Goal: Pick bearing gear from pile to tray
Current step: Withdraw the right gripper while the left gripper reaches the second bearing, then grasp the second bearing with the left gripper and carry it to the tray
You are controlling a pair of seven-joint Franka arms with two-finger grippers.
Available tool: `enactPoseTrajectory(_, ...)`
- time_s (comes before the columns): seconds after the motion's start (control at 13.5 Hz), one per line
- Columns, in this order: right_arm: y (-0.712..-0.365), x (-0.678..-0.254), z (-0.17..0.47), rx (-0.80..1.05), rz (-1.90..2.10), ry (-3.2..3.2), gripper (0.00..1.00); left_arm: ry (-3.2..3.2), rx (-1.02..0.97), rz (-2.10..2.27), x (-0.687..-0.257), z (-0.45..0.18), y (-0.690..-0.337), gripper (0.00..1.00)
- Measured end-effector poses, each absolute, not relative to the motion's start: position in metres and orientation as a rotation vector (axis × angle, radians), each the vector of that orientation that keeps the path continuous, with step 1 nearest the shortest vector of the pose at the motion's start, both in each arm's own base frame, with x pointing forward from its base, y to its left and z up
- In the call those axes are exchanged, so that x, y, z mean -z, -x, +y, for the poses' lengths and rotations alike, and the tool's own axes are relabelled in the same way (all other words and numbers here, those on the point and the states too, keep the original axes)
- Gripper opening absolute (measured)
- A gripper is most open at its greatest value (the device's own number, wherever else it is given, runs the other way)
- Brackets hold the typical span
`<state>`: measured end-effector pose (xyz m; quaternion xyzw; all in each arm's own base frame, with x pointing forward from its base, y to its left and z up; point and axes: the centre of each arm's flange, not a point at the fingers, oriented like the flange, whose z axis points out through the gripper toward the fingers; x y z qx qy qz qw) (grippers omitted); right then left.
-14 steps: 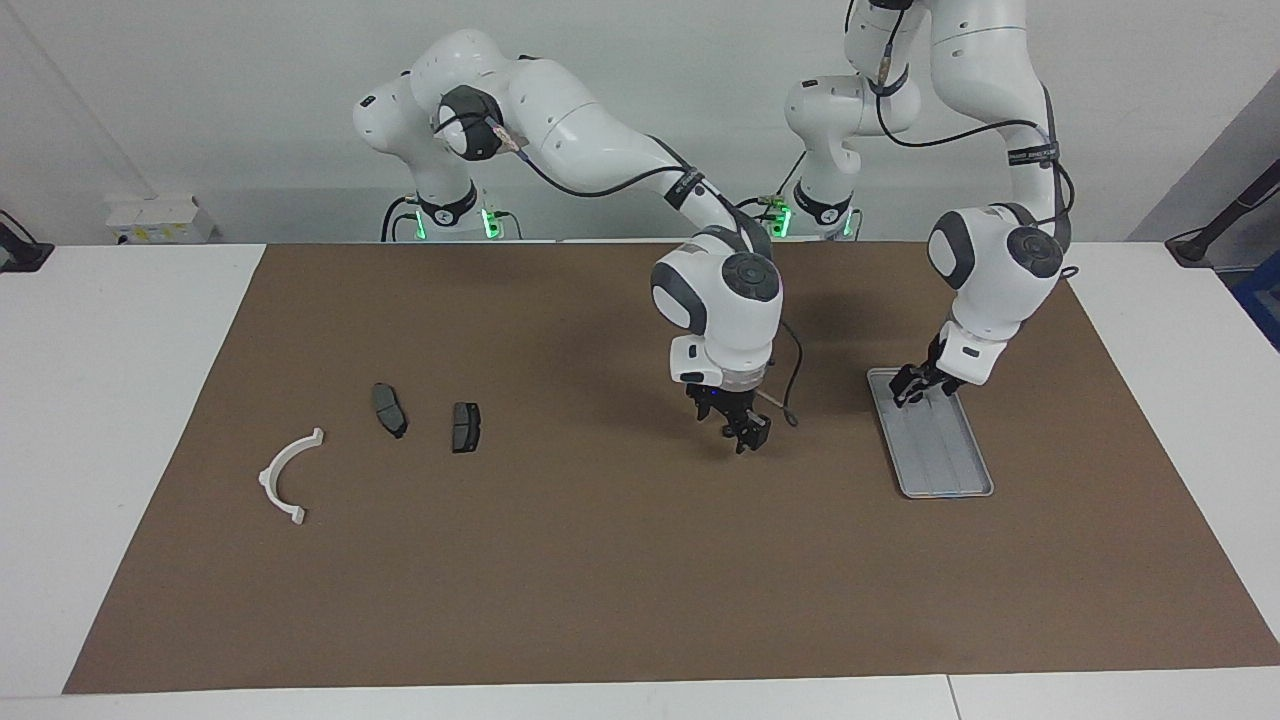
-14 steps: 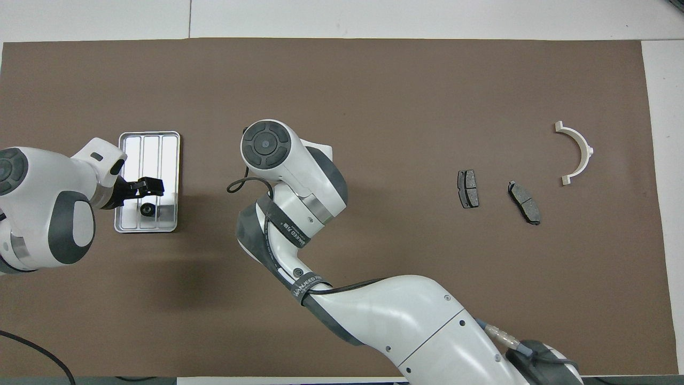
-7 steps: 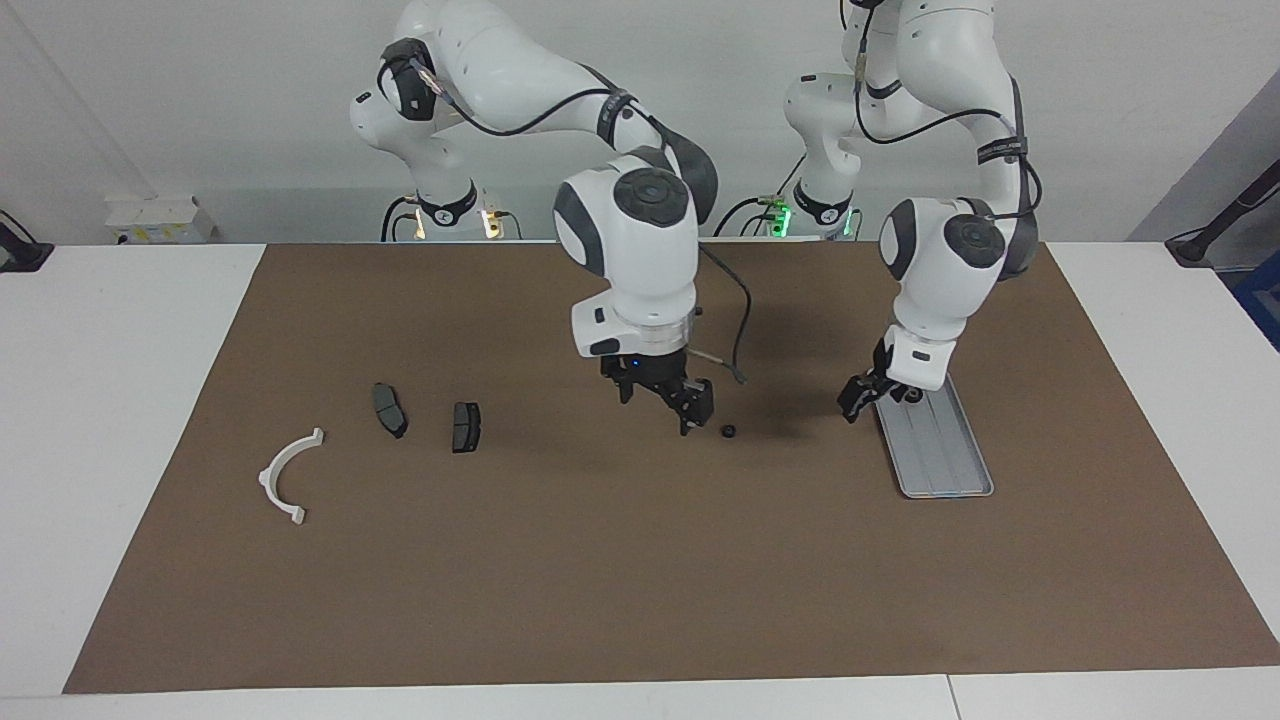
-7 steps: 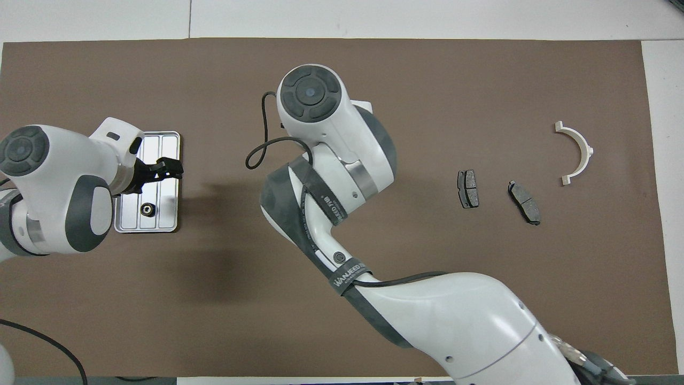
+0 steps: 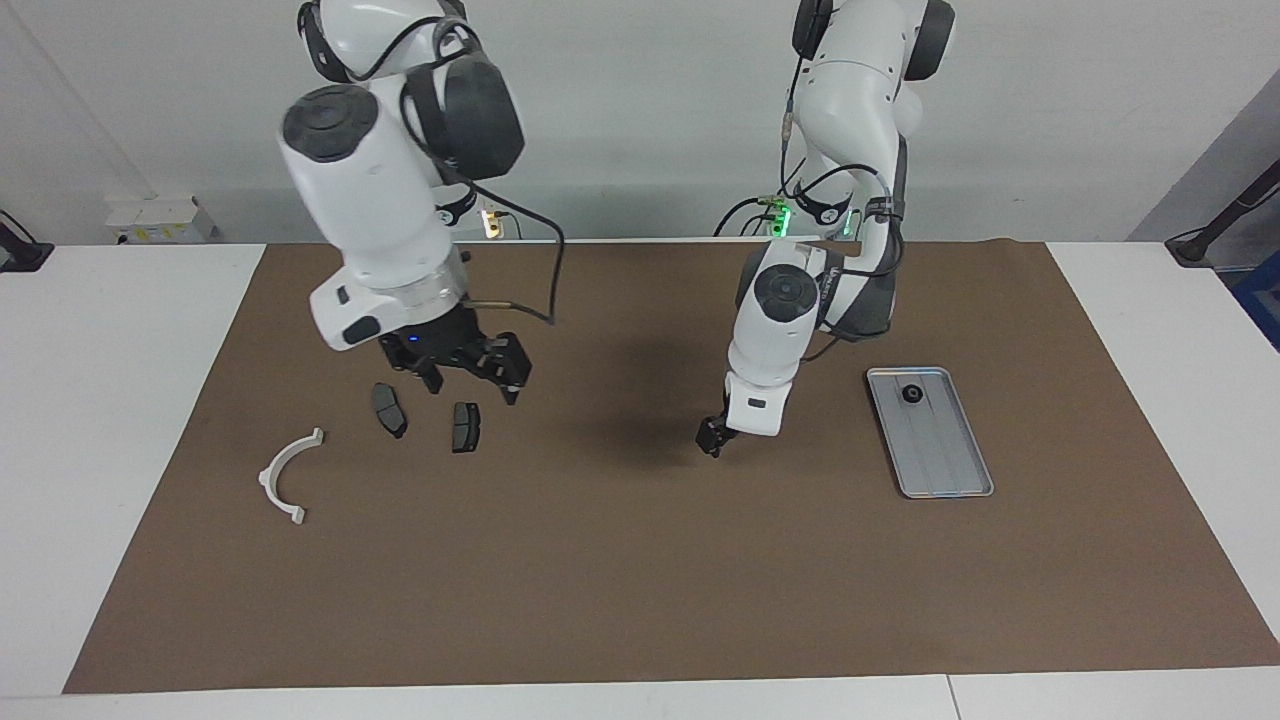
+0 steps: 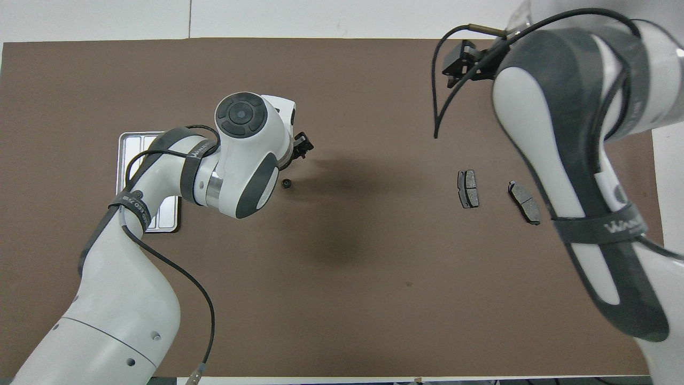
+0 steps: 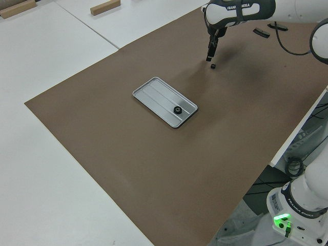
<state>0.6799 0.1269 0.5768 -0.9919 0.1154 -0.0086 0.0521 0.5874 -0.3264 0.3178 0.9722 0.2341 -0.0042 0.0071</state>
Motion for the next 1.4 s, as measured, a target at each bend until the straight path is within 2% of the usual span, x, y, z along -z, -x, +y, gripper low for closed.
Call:
enactPoseTrajectory(0.15,-0.68,-0.583,0.092,0.014,0.296,3.02,1.0,-3.057,0.038,0.742,-0.305,-0.321,-0.584,0.9)
enactPoseTrajectory(0.66,-0.661,-0.617,0.024,0.058,0.056,3.088,1.0,-3.073,0.061,0.731,-0.297,-0.323,-0.575,0.89)
enactPoseTrajectory(1.03,-0.617,-0.627,0.009,0.026,0.011,3.127,1.0,-3.068,0.048,0.726,-0.291,-0.325,-0.569,0.9)
enactPoseTrajectory(1.18,-0.592,-0.631,0.003,0.001,0.0,3.137,1.0,-3.054,0.027,0.733,-0.29,-0.326,-0.567,0.71)
enactPoseTrajectory(1.33,-0.572,-0.634,-0.003,-0.009,-0.033,3.141,1.0,-3.048,0.021,0.742,-0.294,-0.325,-0.566,0.41)
enactPoseTrajectory(1.4,-0.565,-0.635,-0.005,-0.003,-0.04,3.139,1.0,-3.046,0.02,0.745,-0.295,-0.325,-0.565,0.3)
